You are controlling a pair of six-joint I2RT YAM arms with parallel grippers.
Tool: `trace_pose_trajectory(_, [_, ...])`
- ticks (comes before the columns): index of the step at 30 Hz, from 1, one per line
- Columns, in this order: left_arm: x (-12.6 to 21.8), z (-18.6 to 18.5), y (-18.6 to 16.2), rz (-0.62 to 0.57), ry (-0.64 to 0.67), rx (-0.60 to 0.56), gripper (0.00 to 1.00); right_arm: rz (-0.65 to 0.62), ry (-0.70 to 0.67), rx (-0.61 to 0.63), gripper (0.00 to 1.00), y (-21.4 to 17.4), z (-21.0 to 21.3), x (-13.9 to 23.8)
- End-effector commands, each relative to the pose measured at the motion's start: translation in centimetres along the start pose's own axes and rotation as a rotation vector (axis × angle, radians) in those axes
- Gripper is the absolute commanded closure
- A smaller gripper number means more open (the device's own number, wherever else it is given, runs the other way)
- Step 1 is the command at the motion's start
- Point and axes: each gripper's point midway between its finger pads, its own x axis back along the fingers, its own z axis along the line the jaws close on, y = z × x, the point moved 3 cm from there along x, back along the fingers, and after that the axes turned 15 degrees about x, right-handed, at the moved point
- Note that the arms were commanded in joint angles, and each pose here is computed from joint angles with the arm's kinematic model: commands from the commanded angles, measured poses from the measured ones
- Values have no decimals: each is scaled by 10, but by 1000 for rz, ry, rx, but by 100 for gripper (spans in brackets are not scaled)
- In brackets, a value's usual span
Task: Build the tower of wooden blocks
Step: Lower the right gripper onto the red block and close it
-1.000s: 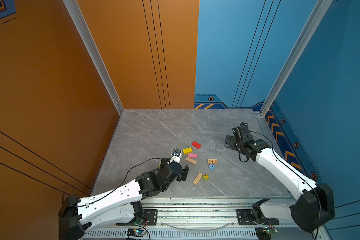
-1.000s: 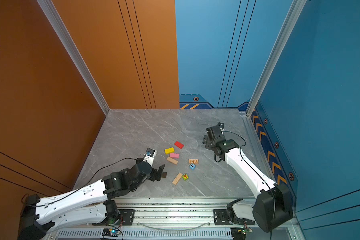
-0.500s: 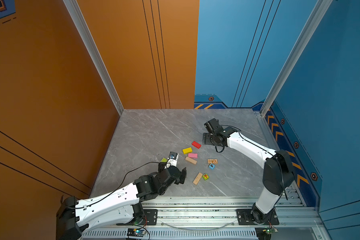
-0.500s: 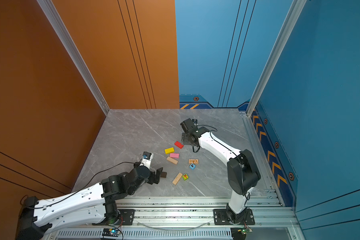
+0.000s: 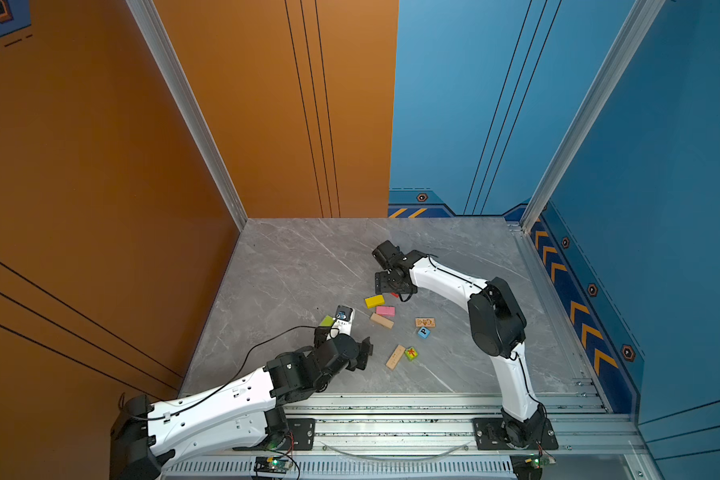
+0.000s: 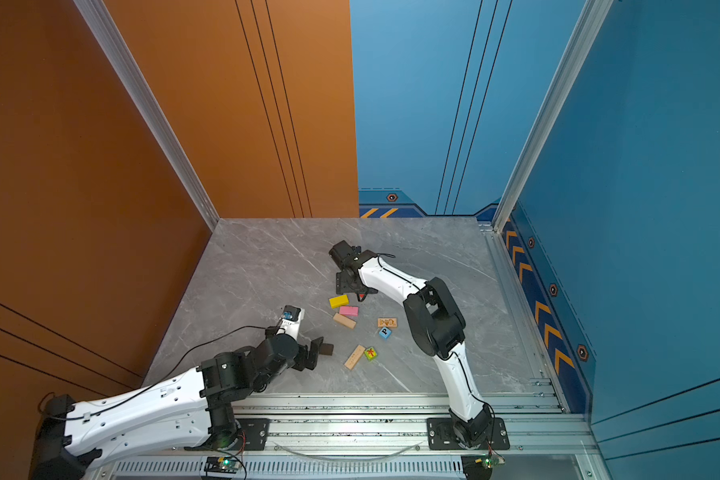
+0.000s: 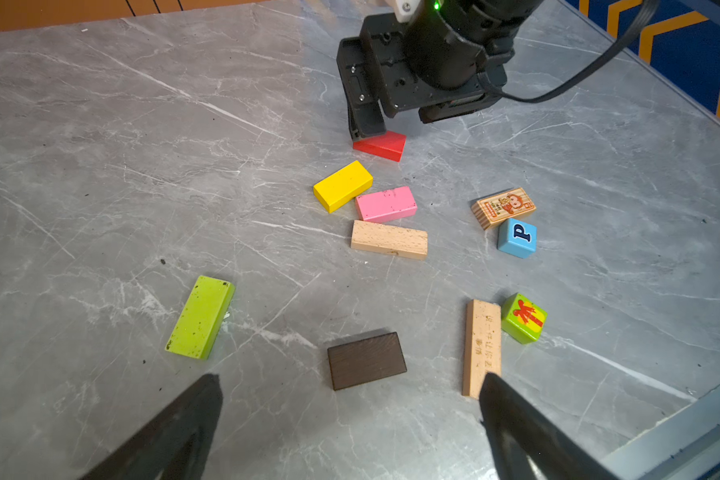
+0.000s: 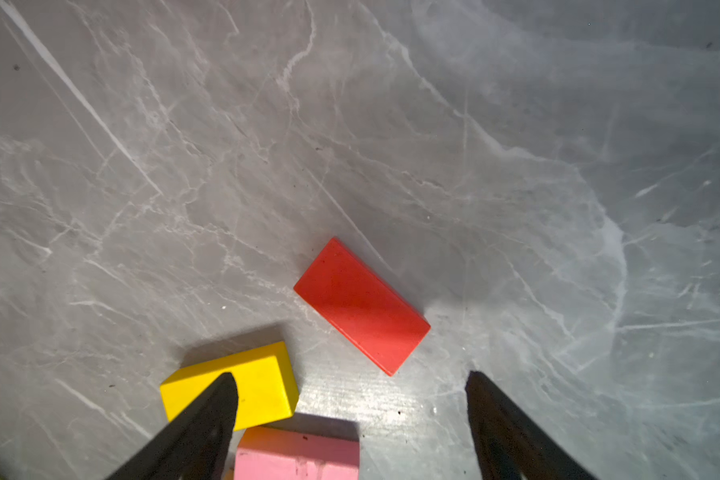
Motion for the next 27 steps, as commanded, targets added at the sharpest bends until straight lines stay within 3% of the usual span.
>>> trace_pose_trajectory(1, [-2,11,-2,1,38,-10,2,25,-2,18,13,2,-3,1])
trace_pose_trajectory(19, [-7,17,1,19,46,32,2,65,28,42,19,8,-8,-26])
trace_pose_trajectory(27, [-12,17,1,35,47,38,2,85,16,62,30,4,-11,-33])
